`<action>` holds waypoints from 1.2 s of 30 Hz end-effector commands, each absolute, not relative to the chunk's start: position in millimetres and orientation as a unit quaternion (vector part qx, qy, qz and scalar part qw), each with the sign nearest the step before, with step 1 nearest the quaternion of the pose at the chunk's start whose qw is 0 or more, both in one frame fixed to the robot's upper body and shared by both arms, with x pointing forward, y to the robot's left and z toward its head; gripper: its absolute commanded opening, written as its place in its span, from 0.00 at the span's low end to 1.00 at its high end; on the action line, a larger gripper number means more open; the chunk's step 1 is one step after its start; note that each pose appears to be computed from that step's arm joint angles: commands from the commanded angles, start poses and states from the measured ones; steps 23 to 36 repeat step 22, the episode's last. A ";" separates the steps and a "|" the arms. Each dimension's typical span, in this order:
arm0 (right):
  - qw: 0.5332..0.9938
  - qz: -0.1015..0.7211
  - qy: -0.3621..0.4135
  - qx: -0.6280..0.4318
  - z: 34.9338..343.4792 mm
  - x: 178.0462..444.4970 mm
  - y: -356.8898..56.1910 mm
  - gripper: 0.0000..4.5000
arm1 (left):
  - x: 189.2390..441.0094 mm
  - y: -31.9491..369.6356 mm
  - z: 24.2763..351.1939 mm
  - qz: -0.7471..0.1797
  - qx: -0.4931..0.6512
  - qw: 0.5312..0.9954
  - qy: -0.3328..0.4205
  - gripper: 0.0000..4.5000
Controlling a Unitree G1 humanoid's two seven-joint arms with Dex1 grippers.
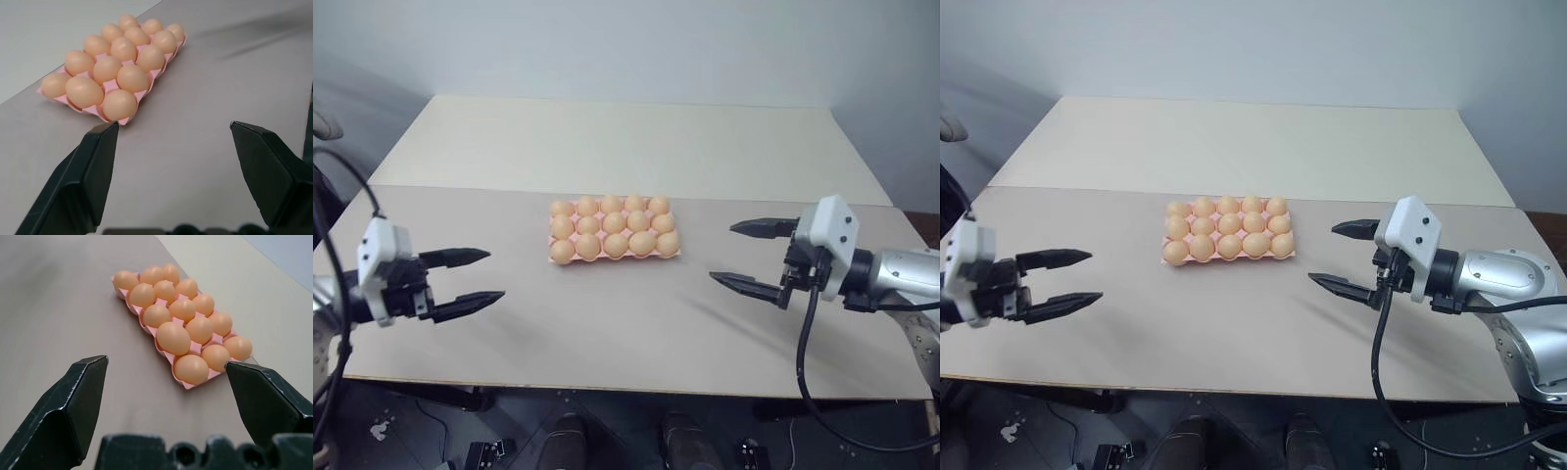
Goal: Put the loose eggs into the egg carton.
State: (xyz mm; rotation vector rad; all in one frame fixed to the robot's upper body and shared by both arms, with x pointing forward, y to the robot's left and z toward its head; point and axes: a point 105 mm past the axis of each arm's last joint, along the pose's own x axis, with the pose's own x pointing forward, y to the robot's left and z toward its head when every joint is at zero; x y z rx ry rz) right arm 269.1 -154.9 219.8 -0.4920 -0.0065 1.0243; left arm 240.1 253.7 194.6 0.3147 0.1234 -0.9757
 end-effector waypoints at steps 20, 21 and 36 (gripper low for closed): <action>0.839 0.484 -0.008 -0.249 216.6 258.6 -153.5 1.00 | 248.0 251.5 213.1 -0.434 0.154 0.888 0.003 0.88; 0.839 0.483 -0.009 -0.250 217.7 258.2 -154.6 1.00 | 248.4 250.9 213.8 -0.434 0.153 0.888 0.001 0.88; 0.839 0.482 -0.008 -0.251 217.3 258.5 -156.2 1.00 | 248.9 249.9 214.1 -0.434 0.154 0.888 -0.002 0.88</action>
